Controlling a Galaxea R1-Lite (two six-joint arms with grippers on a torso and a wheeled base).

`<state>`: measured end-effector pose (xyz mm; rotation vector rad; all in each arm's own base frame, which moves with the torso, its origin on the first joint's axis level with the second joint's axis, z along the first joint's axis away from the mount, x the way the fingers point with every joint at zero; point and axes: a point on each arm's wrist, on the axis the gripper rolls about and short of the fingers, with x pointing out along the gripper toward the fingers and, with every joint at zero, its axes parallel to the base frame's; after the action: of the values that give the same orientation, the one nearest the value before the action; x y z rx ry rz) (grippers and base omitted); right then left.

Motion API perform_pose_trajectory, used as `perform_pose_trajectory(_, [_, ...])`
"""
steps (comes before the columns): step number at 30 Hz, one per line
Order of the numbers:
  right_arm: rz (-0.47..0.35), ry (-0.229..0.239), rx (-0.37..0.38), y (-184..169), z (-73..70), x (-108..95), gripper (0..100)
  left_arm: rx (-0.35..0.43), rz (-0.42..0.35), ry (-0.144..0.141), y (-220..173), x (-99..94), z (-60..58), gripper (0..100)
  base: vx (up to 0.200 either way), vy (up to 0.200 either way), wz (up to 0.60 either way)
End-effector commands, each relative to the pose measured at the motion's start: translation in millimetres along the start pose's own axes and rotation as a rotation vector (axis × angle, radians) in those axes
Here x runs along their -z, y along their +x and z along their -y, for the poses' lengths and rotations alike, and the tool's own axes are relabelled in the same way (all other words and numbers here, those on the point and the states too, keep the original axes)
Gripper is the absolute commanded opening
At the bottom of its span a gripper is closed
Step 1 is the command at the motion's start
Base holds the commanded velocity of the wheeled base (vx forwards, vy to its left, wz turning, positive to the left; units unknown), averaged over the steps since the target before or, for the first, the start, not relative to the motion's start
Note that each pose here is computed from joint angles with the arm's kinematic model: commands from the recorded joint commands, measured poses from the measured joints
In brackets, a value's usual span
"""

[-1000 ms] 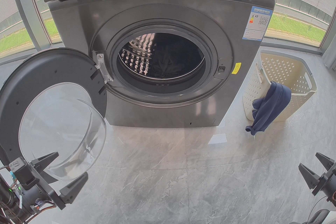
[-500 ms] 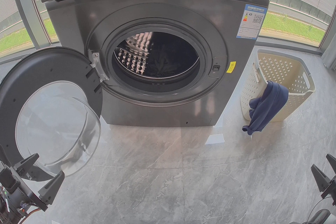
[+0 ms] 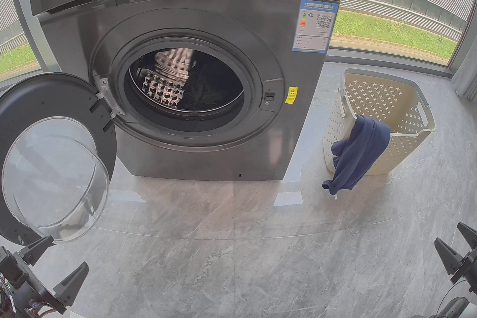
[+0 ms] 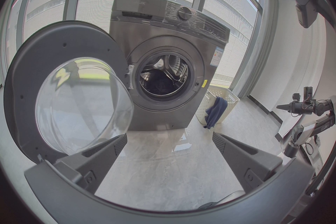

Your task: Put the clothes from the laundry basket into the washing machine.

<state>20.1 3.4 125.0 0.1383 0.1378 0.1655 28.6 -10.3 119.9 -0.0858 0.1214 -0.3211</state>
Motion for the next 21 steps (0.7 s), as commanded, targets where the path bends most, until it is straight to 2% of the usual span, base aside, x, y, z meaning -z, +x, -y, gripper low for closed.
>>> perform_pose_trajectory(1, [-0.001, 0.001, 0.004, -1, 0.9, 4, 100, -0.005, 0.045, -0.010, -15, 10.8, -1.9, 100, 0.000, -0.200, 0.00])
perform_pose_trajectory(5, [0.041, 0.005, 0.024, -7, 1.9, 6, 100, 0.009, 0.071, -0.005, -30, 24.6, -0.8, 100, 0.000, -0.200, 0.00])
perform_pose_trajectory(8, [0.081, 0.010, 0.048, -12, 3.2, 12, 100, -0.018, 0.079, -0.009, -39, 37.2, 1.0, 100, 0.000, -0.200, 0.00])
perform_pose_trajectory(14, [0.166, 0.012, 0.063, -23, 4.7, 27, 100, -0.054, 0.098, -0.014, -41, 40.2, 2.9, 100, 0.000, -0.200, 0.00])
perform_pose_trajectory(17, [0.201, 0.009, 0.081, -30, 4.6, 33, 100, -0.116, 0.141, 0.007, -43, 41.4, 5.6, 100, 0.000, 0.000, 0.00])
perform_pose_trajectory(19, [0.196, -0.003, 0.093, -32, 4.7, 38, 100, -0.128, 0.158, 0.020, -44, 42.0, 6.5, 100, 0.000, 0.000, 0.00])
perform_pose_trajectory(20, [0.175, -0.042, 0.132, -36, 3.6, 49, 100, -0.133, 0.157, 0.023, -44, 41.9, 6.2, 100, 0.000, 0.000, 0.00])
perform_pose_trajectory(21, [0.178, -0.051, 0.137, -37, 2.5, 50, 100, -0.158, 0.159, 0.021, -44, 41.8, 5.6, 100, 0.000, 0.000, 0.00])
